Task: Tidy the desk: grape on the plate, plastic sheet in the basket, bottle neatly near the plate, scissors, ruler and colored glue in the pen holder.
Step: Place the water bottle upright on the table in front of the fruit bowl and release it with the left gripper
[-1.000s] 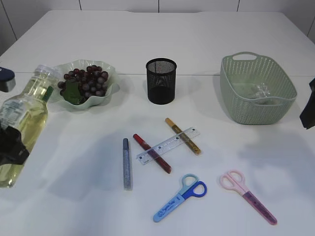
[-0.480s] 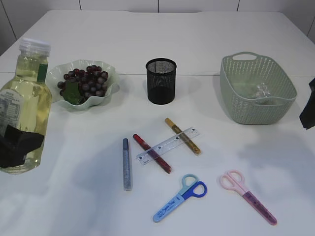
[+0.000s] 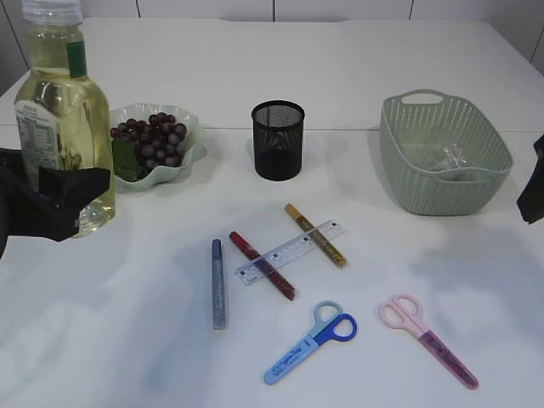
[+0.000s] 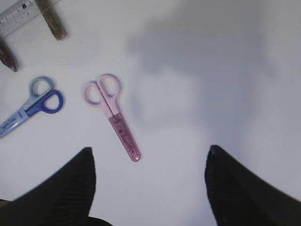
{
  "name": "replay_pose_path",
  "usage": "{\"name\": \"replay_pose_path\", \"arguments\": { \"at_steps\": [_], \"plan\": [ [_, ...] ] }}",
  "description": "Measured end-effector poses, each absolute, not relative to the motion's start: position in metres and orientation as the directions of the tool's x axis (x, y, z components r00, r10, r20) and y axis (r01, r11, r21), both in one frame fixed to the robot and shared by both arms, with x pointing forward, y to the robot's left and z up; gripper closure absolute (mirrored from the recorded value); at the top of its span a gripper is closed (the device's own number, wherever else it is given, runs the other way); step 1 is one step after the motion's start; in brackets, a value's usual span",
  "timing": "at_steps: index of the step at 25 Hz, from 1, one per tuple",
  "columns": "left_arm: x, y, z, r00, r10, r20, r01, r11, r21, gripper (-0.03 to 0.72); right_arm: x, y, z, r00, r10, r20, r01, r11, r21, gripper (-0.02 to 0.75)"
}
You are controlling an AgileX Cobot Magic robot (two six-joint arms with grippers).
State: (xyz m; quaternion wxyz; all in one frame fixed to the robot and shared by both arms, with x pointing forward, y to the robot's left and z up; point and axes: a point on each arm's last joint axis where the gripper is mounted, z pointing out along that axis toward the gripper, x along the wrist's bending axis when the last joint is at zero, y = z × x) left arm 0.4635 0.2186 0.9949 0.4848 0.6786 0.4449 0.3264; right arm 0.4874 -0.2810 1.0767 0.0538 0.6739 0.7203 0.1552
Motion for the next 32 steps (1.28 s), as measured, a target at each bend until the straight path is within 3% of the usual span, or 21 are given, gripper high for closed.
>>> {"name": "replay_pose_path", "arguments": {
  "at_steps": [6,15,32],
  "plan": [
    [0.472,0.214,0.990,0.406,0.914,0.003,0.230,-0.106,0.967,0.253,0.487,-0.281,1.077,-0.086,0.988,0.132,0.954,0.044,0.296,0.174],
    [0.493,0.202,0.971,0.449,0.893,-0.025,0.050,0.003,0.999,0.253,0.487,-0.281,1.077,-0.090,0.988,0.129,0.954,0.048,0.294,0.174],
    [0.542,0.189,0.897,0.395,0.916,-0.074,0.213,-0.014,0.977,0.253,0.487,-0.283,1.077,-0.095,0.990,0.106,0.953,0.060,0.298,0.174]
  ]
}}
